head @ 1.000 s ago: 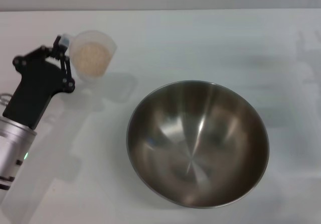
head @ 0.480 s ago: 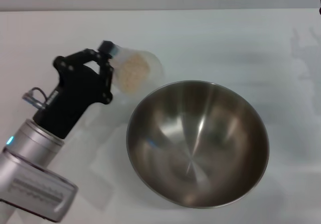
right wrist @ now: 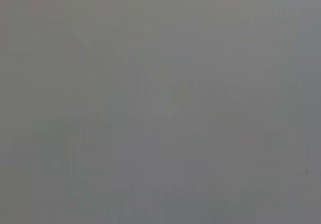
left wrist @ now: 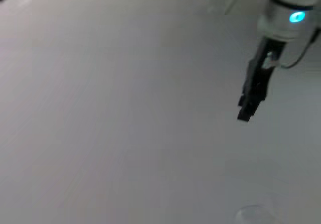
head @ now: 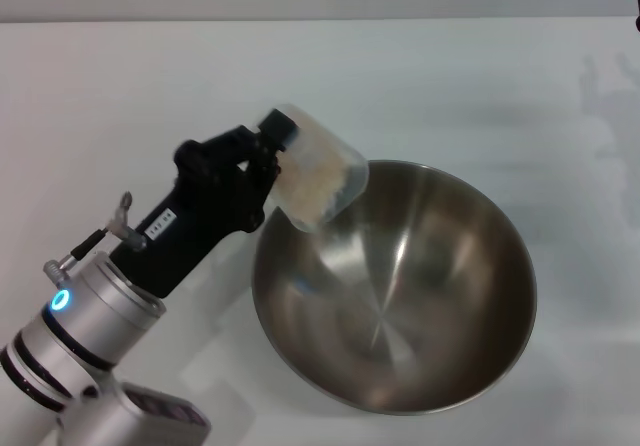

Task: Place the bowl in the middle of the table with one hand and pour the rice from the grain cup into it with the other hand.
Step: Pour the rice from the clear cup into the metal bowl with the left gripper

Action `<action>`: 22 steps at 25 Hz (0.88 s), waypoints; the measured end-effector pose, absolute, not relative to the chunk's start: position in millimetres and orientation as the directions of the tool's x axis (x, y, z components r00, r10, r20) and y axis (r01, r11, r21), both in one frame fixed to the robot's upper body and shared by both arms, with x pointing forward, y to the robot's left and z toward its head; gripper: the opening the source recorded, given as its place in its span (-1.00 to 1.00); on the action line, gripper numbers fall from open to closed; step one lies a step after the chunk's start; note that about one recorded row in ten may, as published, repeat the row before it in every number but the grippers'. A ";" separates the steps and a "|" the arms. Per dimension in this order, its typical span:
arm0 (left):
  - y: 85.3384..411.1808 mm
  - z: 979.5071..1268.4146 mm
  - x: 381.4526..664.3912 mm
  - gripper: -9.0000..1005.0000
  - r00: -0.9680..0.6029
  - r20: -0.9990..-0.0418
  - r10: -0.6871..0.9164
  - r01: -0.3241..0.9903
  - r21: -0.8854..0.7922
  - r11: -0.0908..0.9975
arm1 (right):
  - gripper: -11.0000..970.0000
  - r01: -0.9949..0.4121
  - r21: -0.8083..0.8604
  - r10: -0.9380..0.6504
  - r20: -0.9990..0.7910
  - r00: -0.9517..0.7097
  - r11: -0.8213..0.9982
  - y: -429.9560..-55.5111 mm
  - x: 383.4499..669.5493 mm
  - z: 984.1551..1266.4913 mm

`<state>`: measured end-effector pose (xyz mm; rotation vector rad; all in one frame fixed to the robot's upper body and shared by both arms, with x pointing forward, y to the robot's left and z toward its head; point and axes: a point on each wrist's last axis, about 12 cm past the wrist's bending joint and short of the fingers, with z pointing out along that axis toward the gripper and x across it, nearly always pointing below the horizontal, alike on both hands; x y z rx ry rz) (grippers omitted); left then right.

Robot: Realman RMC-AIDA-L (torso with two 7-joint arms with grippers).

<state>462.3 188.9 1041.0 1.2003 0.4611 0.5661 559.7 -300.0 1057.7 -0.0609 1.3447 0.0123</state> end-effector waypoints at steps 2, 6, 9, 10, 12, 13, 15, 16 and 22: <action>188.3 1041.3 462.2 -0.95 0.775 -0.016 0.632 -0.179 0.953 0.243 | -0.13 -0.044 -0.037 -0.026 -0.974 0.227 0.998 -299.9 559.6 1058.0; 183.8 1043.9 463.6 -0.95 0.764 0.133 0.632 -0.295 0.942 0.159 | -0.13 -0.044 -0.037 -0.026 -0.973 0.228 0.998 -300.0 559.5 1058.0; 181.4 1044.3 463.1 -0.95 0.756 0.203 0.623 -0.347 0.930 0.119 | -0.13 -0.043 -0.038 -0.028 -0.974 0.227 0.998 -300.6 559.4 1057.8; 180.8 1044.3 462.8 -0.95 0.754 0.220 0.619 -0.361 0.926 0.109 | -0.13 -0.042 -0.039 -0.029 -0.974 0.226 0.998 -300.9 559.3 1057.8; 180.1 1044.4 462.7 -0.95 0.749 0.244 0.616 -0.378 0.921 0.096 | -0.13 -0.042 -0.040 -0.029 -0.973 0.227 0.998 -301.1 559.2 1057.8; 179.4 1044.6 462.6 -0.95 0.743 0.271 0.612 -0.400 0.913 0.080 | -0.13 -0.042 -0.040 -0.030 -0.973 0.227 0.998 -301.3 559.1 1057.9; 179.2 1044.7 462.8 -0.95 0.738 0.286 0.612 -0.411 0.909 0.071 | -0.13 -0.042 -0.040 -0.030 -0.973 0.227 0.998 -301.3 559.2 1057.9; 179.0 1044.7 463.6 -0.95 0.711 0.355 0.607 -0.463 0.886 0.025 | -0.13 -0.040 -0.047 -0.037 -0.973 0.228 0.998 -301.3 559.2 1057.9; 178.0 1044.5 464.2 -0.95 0.663 0.470 0.583 -0.549 0.834 -0.048 | -0.13 -0.035 -0.077 -0.067 -0.970 0.235 0.996 -300.2 559.7 1058.9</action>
